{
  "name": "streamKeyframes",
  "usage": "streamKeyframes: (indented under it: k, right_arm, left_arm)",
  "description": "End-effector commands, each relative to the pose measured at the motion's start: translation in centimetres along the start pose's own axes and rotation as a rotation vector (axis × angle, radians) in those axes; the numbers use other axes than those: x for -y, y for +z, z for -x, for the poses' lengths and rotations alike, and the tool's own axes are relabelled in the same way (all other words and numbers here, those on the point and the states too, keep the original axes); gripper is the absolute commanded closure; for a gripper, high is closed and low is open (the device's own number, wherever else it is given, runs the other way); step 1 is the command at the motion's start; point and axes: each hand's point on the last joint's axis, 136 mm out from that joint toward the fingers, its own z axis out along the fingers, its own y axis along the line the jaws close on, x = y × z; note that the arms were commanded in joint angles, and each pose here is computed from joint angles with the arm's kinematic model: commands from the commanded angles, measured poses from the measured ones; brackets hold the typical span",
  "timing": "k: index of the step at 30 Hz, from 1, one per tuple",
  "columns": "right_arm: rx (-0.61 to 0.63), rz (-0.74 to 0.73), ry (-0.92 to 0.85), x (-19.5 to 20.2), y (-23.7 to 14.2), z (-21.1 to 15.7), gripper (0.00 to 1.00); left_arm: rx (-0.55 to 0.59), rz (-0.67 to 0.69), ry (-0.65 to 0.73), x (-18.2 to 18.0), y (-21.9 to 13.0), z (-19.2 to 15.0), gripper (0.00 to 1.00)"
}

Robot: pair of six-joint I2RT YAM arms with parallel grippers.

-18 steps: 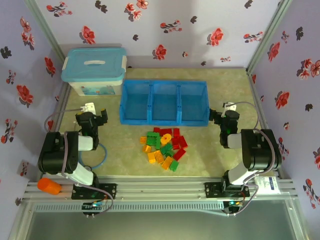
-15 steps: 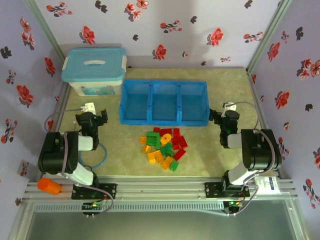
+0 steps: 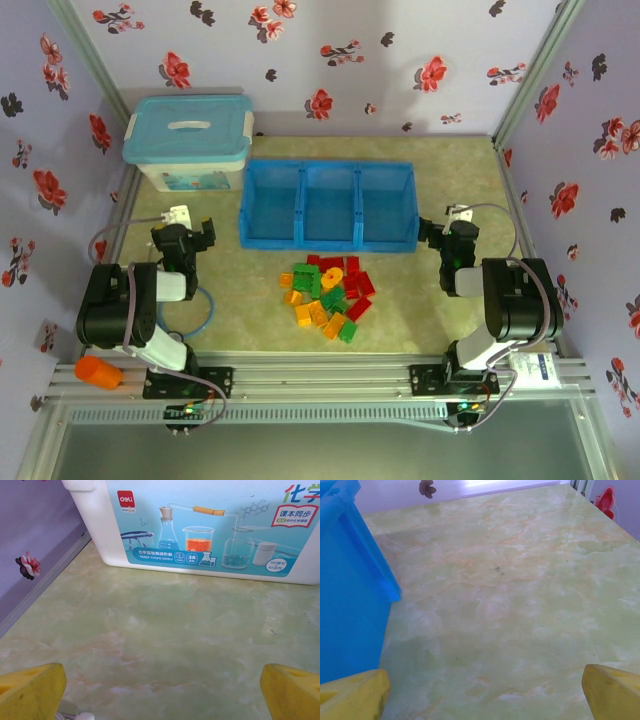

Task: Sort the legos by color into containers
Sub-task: Pick up the lego from the middle-left of the table.

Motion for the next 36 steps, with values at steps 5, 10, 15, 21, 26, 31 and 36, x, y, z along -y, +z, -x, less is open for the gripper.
streamKeyframes:
  k: [5, 10, 15, 21, 26, 31, 36]
  right_arm:
    - [0.031, -0.013, 0.007, 0.34, 0.01, 1.11, 0.01]
    - [0.028, -0.014, 0.007, 0.35, 0.01, 1.03, 0.01]
    - [0.030, -0.013, 0.007, 0.34, 0.02, 1.09, 0.01]
    - [0.029, -0.013, 0.006, 0.34, 0.01, 1.04, 0.01]
    - [0.030, -0.013, 0.008, 0.34, 0.01, 1.11, 0.01]
    - [0.029, -0.013, 0.008, 0.35, 0.03, 1.04, 0.01]
    - [0.036, -0.039, 0.015, 0.75, 0.00, 1.25, 0.01]
  left_arm:
    - [0.021, -0.009, -0.007, 0.22, -0.08, 0.74, 0.00]
    - [0.020, -0.008, -0.007, 0.21, -0.07, 0.69, 0.00]
    - [0.020, -0.009, -0.007, 0.22, -0.08, 0.72, 0.00]
    - [0.019, -0.008, -0.007, 0.18, -0.07, 0.68, 0.00]
    - [0.020, -0.008, -0.007, 0.19, -0.07, 0.73, 0.00]
    - [0.020, -0.008, -0.007, 0.18, -0.07, 0.72, 0.00]
    - [0.021, -0.006, -0.004, 0.18, -0.09, 0.76, 0.00]
